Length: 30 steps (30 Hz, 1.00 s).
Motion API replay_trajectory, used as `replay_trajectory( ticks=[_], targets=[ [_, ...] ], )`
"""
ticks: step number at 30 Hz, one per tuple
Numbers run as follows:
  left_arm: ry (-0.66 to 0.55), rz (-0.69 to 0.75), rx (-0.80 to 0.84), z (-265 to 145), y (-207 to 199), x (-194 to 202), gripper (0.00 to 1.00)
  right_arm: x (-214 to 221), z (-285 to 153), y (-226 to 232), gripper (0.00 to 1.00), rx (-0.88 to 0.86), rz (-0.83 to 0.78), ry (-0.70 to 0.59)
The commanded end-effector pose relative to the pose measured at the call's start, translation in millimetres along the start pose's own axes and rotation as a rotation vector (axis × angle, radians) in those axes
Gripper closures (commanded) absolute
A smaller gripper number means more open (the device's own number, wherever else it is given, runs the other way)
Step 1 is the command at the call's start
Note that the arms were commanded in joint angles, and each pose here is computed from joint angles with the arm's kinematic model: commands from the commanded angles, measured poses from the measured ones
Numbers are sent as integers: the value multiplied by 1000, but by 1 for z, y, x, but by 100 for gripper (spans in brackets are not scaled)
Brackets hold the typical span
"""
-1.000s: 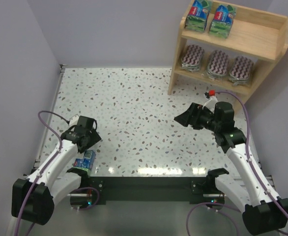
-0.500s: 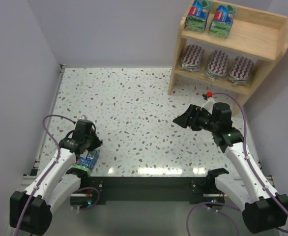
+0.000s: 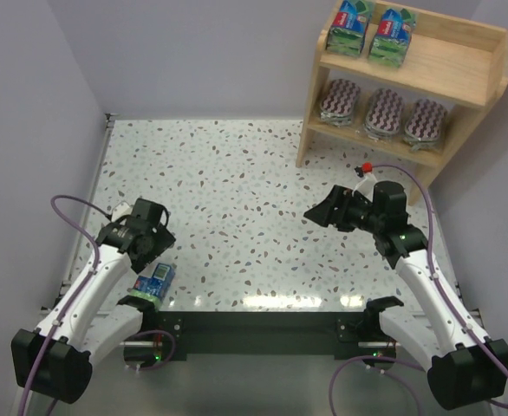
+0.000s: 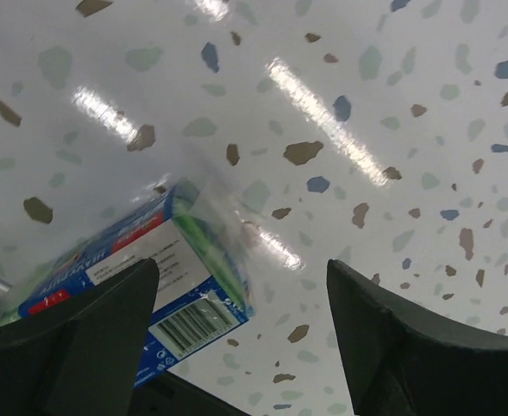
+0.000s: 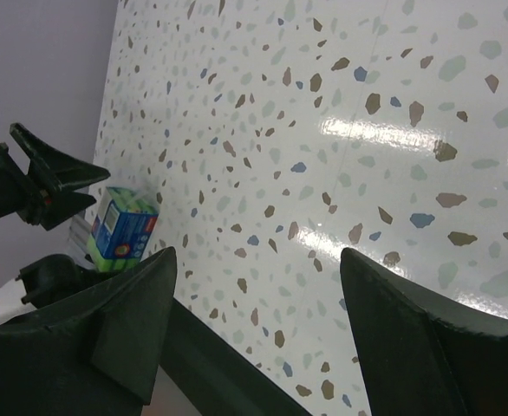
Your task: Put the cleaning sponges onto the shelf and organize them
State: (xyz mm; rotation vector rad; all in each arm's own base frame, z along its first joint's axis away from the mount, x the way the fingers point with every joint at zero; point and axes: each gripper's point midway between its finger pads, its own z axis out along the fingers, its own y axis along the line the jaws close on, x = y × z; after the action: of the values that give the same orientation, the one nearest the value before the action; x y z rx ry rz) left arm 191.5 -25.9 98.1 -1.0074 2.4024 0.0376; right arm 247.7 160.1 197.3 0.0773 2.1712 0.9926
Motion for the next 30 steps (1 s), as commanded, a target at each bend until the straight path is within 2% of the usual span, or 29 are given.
replay_trajectory(
  ticks=[1, 4, 9, 14, 15, 18, 19, 22, 24, 29, 30],
  targets=[
    [22, -90, -166, -5, 32, 9, 16, 5, 2, 4, 20, -42, -30, 13],
    [34, -126, -224, -6, 40, 13, 16, 9, 3, 2, 20, -41, -31, 20],
    [116, -111, -212, 15, 42, 40, 18, 10, 3, 2, 20, -41, -32, 19],
    [149, -58, -165, 26, 30, 47, 28, 12, 4, -1, 20, -32, -27, 28],
    [154, -49, -127, 25, 24, 47, 36, 13, 5, -1, 21, -31, -25, 29],
    [178, -7, 40, 23, -6, 49, 49, 14, 7, -3, 21, -28, -15, 35],
    [171, 1, 110, 22, -21, 46, 57, 14, 8, -4, 21, -26, -13, 37],
    [206, 60, 289, 11, -56, 52, 68, 15, 10, -6, 21, -17, -9, 44],
    [224, 85, 402, 1, -80, 53, 72, 14, 10, -7, 21, -13, -9, 45],
    [273, 257, 714, -36, -152, 67, 73, 16, 13, -12, 21, 5, -1, 57],
    [297, 288, 709, -31, -160, 74, 73, 17, 14, -13, 21, 11, 3, 60]
  ],
)
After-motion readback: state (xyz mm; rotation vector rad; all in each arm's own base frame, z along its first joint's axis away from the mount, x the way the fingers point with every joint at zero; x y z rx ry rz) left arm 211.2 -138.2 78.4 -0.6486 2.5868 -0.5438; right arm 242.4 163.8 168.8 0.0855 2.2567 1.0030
